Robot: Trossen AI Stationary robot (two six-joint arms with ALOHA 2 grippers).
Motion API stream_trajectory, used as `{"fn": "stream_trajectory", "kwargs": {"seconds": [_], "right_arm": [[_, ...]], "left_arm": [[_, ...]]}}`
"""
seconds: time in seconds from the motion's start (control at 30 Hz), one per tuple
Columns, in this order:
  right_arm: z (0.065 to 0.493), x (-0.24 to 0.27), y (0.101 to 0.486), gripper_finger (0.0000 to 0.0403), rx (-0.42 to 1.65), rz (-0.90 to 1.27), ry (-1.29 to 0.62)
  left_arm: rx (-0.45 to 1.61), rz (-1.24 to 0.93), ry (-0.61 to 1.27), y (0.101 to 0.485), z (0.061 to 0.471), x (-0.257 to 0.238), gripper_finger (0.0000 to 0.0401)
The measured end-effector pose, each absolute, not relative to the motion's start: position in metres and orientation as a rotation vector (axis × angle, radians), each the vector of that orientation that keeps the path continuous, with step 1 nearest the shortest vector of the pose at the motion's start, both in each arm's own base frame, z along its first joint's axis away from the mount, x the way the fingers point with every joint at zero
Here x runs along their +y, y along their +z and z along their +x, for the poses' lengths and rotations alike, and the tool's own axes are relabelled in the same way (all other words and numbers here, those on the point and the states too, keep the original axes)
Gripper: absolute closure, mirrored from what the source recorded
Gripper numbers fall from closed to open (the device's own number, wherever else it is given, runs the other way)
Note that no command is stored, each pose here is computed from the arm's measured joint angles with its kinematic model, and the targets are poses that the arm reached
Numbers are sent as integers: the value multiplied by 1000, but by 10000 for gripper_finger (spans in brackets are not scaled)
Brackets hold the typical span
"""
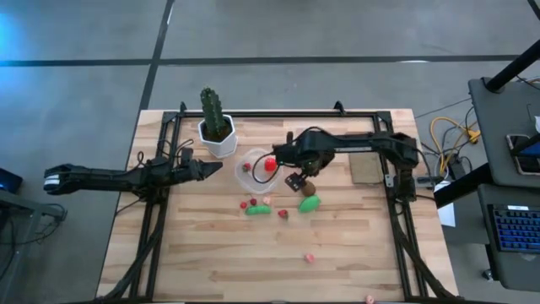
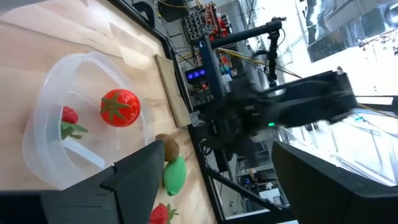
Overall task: Pick and placing Produce into tupperware
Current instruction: Put the brown kiwi into the transparent bin
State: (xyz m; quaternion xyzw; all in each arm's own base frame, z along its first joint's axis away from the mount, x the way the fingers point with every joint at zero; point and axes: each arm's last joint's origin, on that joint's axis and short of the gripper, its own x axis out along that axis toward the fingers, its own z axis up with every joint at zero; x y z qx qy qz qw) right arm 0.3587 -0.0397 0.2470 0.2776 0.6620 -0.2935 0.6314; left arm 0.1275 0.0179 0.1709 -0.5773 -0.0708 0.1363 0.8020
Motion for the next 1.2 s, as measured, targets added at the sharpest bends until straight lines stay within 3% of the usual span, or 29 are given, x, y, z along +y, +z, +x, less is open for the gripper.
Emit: {"fn": "stream_trajectory", "kwargs": {"seconds": [0.23,0.47,1.2], "right_arm": [[365,-36,208,88,1621,621,-702],[375,-35,200,77,1514,648,-670],[361,-26,158,76,1552,650,-637]], "left_arm": [[-160,-1239,284,174,128,18,118],[-180,-1239,281,176,128,18,118],[-200,-1237,306,177,128,19,118]]}}
